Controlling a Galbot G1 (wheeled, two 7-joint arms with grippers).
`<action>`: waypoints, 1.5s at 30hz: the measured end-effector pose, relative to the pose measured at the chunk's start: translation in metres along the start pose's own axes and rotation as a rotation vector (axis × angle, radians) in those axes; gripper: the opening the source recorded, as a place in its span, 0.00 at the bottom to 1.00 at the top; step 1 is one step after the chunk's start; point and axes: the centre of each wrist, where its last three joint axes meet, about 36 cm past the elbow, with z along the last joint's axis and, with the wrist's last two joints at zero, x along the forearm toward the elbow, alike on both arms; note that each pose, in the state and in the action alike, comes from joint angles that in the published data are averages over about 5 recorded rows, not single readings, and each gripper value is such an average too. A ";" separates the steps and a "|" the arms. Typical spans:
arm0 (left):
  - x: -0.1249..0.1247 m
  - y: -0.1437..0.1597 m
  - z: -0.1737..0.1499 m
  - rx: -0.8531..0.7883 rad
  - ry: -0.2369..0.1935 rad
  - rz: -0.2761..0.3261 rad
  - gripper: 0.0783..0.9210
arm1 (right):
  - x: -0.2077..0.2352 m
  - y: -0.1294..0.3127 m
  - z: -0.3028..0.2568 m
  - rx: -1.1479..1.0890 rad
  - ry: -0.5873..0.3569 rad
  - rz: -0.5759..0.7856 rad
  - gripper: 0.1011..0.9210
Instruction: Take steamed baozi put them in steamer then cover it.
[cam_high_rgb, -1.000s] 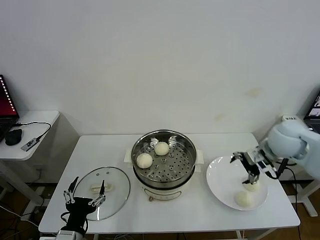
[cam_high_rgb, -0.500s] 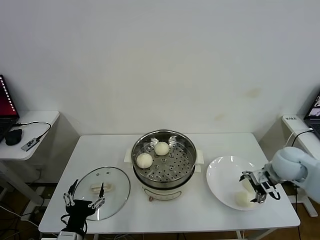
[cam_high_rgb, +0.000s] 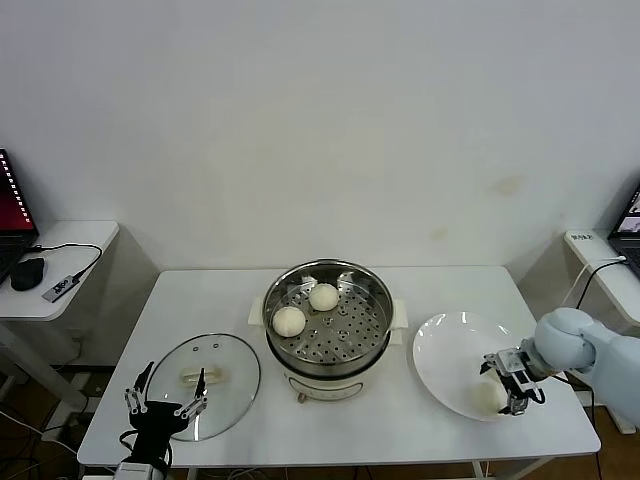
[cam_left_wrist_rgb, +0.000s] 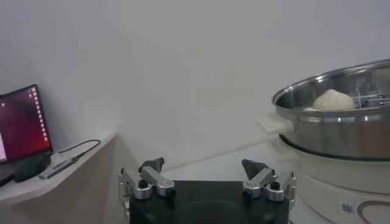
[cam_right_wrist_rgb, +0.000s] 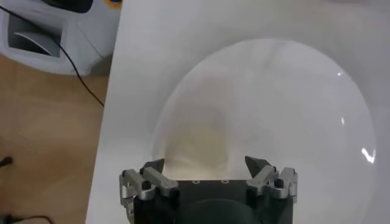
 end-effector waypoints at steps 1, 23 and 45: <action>0.000 0.000 0.000 0.000 0.000 0.000 0.88 | -0.001 0.000 0.000 -0.004 -0.001 -0.002 0.80; 0.000 0.001 -0.005 0.002 -0.013 -0.007 0.88 | 0.022 -0.023 0.001 -0.045 -0.022 -0.003 0.61; -0.004 0.004 -0.010 0.000 -0.036 -0.006 0.88 | 0.193 -0.131 -0.066 0.076 -0.092 0.288 0.62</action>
